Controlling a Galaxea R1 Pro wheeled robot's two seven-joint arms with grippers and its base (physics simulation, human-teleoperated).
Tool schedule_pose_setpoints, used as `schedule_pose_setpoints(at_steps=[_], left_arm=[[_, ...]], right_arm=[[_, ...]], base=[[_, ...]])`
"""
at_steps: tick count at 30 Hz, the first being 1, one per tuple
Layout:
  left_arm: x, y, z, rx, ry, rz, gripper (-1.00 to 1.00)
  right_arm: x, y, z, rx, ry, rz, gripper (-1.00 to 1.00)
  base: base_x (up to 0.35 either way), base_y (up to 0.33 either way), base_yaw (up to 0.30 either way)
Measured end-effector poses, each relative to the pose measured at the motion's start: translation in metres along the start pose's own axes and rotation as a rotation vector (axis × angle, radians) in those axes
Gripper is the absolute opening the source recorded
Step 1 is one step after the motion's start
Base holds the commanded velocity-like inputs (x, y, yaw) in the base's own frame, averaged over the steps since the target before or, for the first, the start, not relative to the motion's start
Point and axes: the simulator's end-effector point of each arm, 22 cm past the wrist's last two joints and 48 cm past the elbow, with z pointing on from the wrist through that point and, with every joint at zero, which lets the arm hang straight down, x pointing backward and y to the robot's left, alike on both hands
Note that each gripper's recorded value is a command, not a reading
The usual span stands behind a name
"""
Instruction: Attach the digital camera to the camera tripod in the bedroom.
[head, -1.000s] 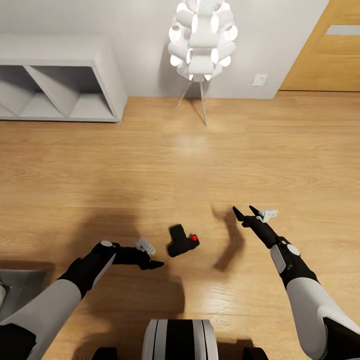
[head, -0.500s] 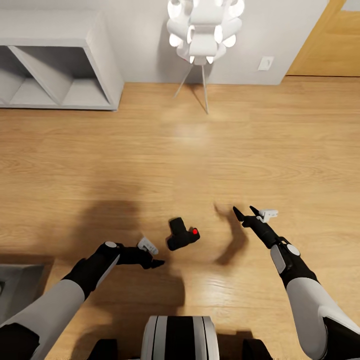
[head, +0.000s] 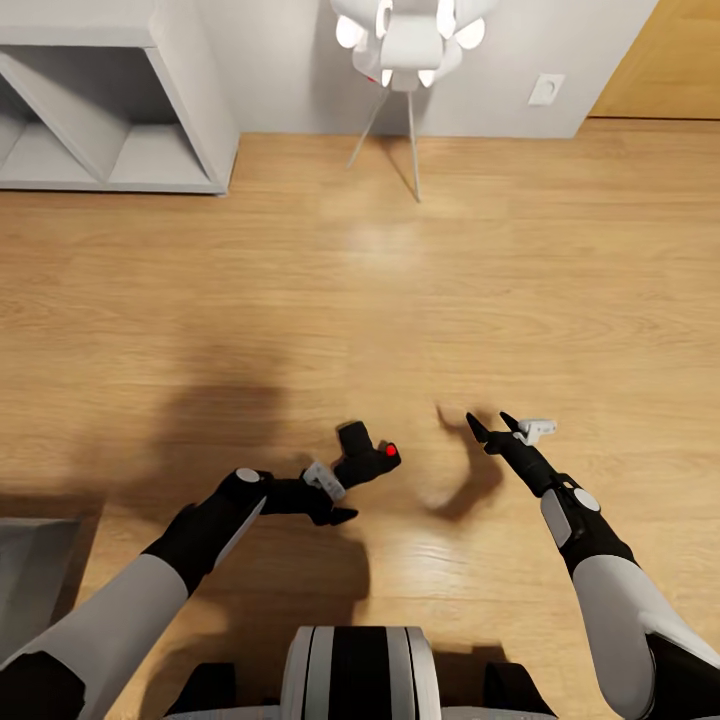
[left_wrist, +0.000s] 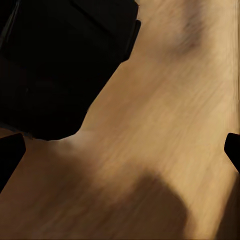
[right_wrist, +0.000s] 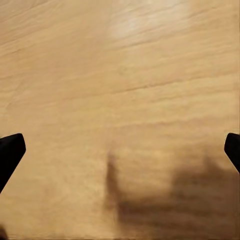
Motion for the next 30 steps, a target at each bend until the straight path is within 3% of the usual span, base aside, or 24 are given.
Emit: schedule_pose_setpoints(at_steps=[7,23,25,30], left_arm=[[-0.01,-0.01,0.003,0.022,0.025,0.001,1.0],[-0.02,-0.018,0.01,0.058,0.015,0.001,1.0],[-0.005,-0.004,0.006,0.035,0.044,-0.002,1.0],[0.0,0.004,0.004,0.026,0.045,0.009,1.0]], right_arm=[[0.02,-0.006,0.0,0.008,0.026,0.009,1.0],[0.066,-0.019,0.0,0.025,0.085,0.03,1.0],[0.072,-0.021,-0.001,0.028,0.093,0.033,1.0],[0.086,-0.025,-0.002,0.033,0.112,0.039,1.0]], base=[[0.0,0.0,0.0],[0.0,0.0,0.0],[0.0,0.0,0.0],[0.0,0.0,0.0]])
